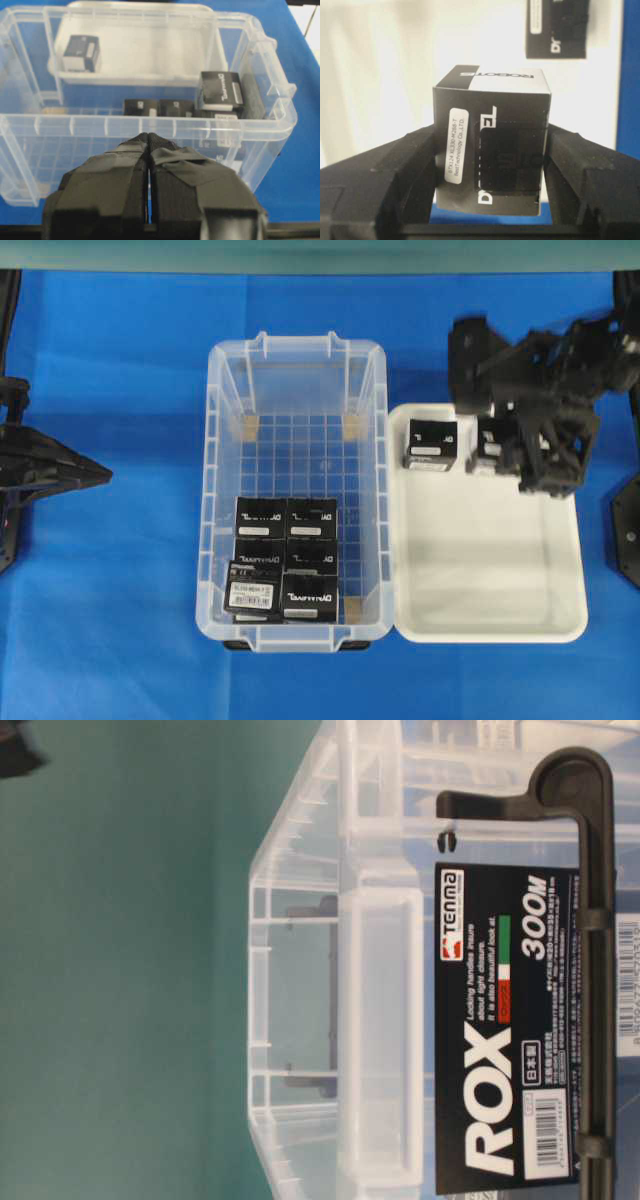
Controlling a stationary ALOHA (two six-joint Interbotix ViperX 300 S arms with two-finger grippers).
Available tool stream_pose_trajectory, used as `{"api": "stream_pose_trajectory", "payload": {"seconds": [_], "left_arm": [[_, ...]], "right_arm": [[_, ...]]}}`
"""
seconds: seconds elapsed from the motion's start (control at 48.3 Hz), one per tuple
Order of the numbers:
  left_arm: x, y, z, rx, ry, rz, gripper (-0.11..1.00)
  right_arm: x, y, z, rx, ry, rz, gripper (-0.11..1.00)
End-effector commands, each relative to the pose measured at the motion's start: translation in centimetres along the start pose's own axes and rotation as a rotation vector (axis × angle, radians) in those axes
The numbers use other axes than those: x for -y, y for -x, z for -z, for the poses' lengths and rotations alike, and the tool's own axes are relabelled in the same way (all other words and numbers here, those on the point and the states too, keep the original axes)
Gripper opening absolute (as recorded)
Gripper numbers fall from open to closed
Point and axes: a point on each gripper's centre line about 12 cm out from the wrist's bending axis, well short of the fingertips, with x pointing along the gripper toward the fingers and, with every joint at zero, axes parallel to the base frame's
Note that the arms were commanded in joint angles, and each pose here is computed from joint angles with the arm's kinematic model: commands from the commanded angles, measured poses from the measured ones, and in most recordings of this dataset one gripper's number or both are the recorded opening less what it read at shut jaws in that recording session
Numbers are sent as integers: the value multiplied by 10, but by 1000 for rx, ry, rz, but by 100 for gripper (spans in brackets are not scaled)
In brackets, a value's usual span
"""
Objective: Pick the box from inside the plastic case
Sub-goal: 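Lower the box beside the tray's black box and open the right gripper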
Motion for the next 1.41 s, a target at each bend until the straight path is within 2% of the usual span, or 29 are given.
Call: {"api": "stream_pose_trajectory", "payload": {"seconds": [0.0, 0.124, 0.332, 0.684, 0.829, 1.098, 1.388], "left_arm": [[0, -1, -8, 17, -1, -1, -3], [0, -1, -8, 18, 2, -1, -3], [0, -1, -8, 17, 44, -2, -3], [-4, -1, -9, 19, 48, -20, -3], [-4, -1, -9, 21, 49, -22, -3], [-4, -1, -10, 24, 48, -22, -3], [-5, -1, -9, 20, 49, -25, -3]], "right_arm": [[6, -21, 6, -4, 5, 14, 63], [15, -40, 12, -24, 20, 37, 63], [30, -61, 19, -36, 27, 70, 63], [43, -95, 23, -33, 41, 90, 63], [46, -98, 21, -19, 39, 101, 63], [58, -97, 25, -3, -5, 121, 63], [58, -97, 25, -6, -17, 115, 63]]}}
